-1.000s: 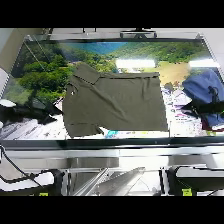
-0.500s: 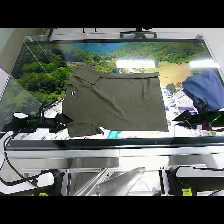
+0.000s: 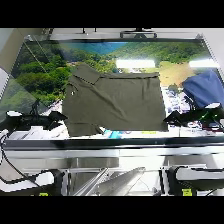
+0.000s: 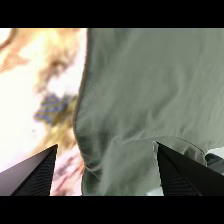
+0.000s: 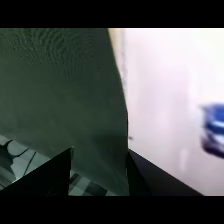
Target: Fold the shirts.
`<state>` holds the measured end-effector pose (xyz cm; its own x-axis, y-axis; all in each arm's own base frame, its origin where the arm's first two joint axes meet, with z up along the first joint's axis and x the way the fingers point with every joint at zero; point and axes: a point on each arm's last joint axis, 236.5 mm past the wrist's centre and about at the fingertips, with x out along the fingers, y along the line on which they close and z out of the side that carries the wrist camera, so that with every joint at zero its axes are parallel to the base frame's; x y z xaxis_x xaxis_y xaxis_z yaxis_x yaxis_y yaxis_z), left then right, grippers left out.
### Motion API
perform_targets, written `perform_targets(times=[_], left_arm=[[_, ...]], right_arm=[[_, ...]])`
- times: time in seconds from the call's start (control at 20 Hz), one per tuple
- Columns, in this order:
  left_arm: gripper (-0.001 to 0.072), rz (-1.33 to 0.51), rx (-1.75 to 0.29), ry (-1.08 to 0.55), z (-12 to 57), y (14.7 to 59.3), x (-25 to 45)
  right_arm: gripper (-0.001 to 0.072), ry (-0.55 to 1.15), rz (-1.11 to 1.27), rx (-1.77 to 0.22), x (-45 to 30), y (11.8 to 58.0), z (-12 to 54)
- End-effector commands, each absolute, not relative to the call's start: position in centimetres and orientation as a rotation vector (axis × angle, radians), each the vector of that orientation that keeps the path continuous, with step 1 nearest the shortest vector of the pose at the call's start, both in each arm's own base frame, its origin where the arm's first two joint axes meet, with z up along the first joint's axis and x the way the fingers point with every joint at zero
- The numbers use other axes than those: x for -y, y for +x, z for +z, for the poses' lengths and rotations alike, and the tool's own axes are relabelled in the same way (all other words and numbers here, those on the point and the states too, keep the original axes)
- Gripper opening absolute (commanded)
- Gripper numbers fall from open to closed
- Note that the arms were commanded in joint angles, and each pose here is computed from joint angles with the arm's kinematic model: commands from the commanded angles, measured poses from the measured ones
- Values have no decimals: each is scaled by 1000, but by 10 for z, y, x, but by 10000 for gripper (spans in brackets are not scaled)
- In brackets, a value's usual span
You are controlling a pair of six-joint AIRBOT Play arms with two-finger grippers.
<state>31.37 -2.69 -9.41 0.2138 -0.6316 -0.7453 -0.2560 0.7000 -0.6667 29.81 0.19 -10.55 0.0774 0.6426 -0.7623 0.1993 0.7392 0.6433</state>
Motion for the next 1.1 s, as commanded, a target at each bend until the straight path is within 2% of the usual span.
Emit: perform_targets(times=[0.0,0.15,0.2,0.25,0.3,0.35,0.45,0.55,0.6,0.75,0.85,0.95,1.05], left_arm=[[690,-297,-1386,-816,-104,316,28],[688,-327,-1421,-798,-122,318,46],[660,-363,-1407,-809,-121,322,56],[450,-393,-1387,-823,-118,326,65],[181,-419,-1379,-818,-116,327,70],[1,-436,-1384,-806,-115,325,73],[12,-476,-1405,-821,-108,318,79],[12,-501,-1398,-822,-98,316,81],[12,-500,-1379,-813,-91,319,80],[12,-530,-1265,-808,-46,329,72],[12,-609,-1139,-802,18,339,69],[12,-713,-983,-761,100,342,72],[13,-761,-797,-626,189,334,75]], right_arm=[[417,662,417,-1507,-20,300,-109],[416,638,445,-1521,-31,299,-108],[416,641,449,-1518,-33,300,-108],[415,656,453,-1510,-35,302,-106],[411,669,457,-1502,-37,304,-104],[347,676,460,-1501,-38,304,-103],[339,679,472,-1511,-40,301,-102],[87,686,499,-1529,-43,295,-98],[17,691,514,-1540,-46,292,-95],[18,672,537,-1513,-46,293,-75],[18,648,556,-1394,-44,314,-31],[18,602,602,-1189,-44,337,44],[18,522,631,-898,-46,350,148]])
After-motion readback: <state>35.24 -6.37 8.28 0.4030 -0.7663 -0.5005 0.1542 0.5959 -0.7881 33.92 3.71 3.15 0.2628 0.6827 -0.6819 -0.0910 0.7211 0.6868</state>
